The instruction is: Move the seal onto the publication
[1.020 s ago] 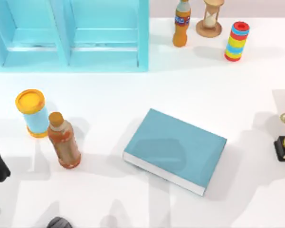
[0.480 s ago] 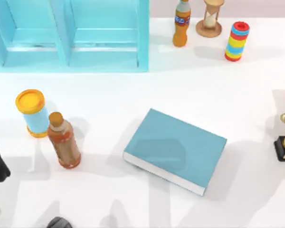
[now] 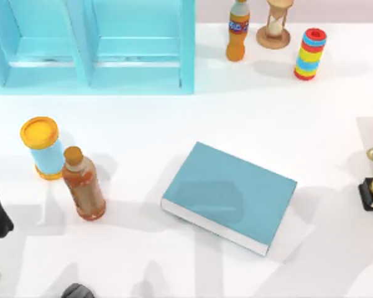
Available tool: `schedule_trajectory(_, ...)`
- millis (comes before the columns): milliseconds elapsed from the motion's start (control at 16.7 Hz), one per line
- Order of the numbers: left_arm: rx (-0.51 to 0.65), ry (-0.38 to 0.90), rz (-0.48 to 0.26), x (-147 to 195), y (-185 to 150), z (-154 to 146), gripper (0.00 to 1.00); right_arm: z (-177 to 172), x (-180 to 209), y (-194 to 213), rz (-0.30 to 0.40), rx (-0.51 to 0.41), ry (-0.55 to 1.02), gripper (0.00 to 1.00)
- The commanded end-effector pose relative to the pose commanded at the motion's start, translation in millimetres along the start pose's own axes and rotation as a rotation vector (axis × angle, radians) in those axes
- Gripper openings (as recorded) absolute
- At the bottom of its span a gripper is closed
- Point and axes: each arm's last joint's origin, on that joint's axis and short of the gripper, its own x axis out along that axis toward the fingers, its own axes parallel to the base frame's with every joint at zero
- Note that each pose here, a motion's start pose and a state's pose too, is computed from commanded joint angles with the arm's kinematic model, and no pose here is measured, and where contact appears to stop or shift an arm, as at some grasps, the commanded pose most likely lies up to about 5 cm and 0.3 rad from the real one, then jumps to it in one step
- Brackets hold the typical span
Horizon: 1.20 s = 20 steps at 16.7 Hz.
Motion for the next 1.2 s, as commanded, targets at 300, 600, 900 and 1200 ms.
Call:
schedule_trajectory(300, 0.000, 0.000, 0.000, 0.0, 0.0, 0.0, 1.00, 0.0, 0.0, 0.0, 0.000, 0.000, 0.000, 0.85)
schedule_trajectory(600, 0.000, 0.000, 0.000, 0.0, 0.0, 0.0, 1.00, 0.0, 0.0, 0.0, 0.000, 0.000, 0.000, 0.47)
schedule_trajectory(900, 0.000, 0.000, 0.000, 0.0, 0.0, 0.0, 1.00, 0.0, 0.0, 0.0, 0.000, 0.000, 0.000, 0.10)
schedule_trajectory(1200, 0.000, 0.000, 0.000, 0.0, 0.0, 0.0, 1.00, 0.0, 0.0, 0.0, 0.000, 0.000, 0.000, 0.00)
